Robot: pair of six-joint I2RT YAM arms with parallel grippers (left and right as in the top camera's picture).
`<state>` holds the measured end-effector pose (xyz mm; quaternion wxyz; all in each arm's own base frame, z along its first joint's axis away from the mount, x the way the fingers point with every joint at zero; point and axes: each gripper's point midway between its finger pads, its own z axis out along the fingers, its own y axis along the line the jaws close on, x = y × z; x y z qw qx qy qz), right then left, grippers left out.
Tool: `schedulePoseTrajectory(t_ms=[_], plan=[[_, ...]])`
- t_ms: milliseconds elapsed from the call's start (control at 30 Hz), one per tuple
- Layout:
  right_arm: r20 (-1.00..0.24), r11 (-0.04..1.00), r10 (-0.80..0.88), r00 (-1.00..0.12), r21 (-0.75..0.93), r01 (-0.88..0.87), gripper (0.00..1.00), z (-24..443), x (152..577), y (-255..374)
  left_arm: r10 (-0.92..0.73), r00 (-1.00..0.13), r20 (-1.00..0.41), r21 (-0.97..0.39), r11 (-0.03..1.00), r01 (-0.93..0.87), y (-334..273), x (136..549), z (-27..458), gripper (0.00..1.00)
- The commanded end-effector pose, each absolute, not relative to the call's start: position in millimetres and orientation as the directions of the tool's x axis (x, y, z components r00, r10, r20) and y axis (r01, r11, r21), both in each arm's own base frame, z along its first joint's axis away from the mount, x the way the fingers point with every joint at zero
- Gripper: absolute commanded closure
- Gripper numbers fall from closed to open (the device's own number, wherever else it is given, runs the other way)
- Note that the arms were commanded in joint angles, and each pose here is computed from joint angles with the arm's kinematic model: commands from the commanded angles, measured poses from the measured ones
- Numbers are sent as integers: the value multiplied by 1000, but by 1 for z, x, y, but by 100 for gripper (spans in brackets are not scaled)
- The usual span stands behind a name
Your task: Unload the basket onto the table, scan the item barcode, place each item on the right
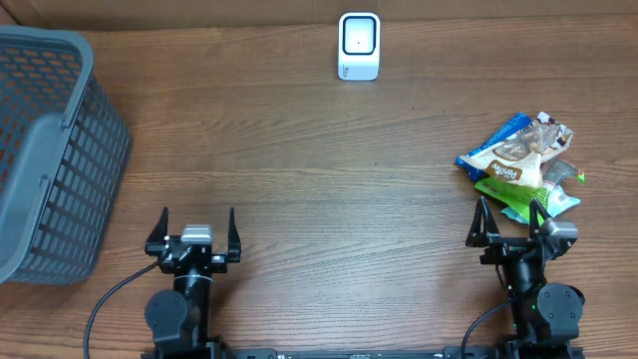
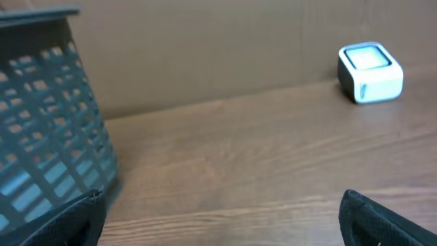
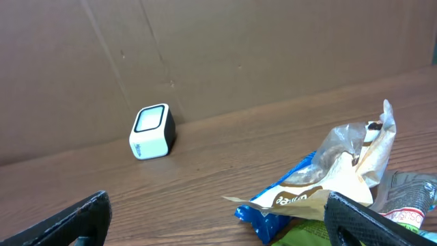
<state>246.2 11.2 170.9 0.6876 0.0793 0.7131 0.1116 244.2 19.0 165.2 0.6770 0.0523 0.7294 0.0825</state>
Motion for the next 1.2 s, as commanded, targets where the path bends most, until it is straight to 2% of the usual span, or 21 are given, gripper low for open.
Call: schedulePoseTrajectory(t_ms=[0, 100, 1167], plan=[[-965, 964, 259, -36, 260, -46, 0, 170, 246, 12, 245, -73, -967, 247, 969, -8, 14, 245, 158, 0], [-965, 964, 259, -36, 260, -46, 0, 170, 246, 12, 214, -72, -974, 215, 977, -11, 14, 246, 158, 0], [-965, 964, 259, -36, 260, -46, 0, 170, 246, 12, 214, -72, -974, 215, 977, -11, 14, 246, 158, 0]])
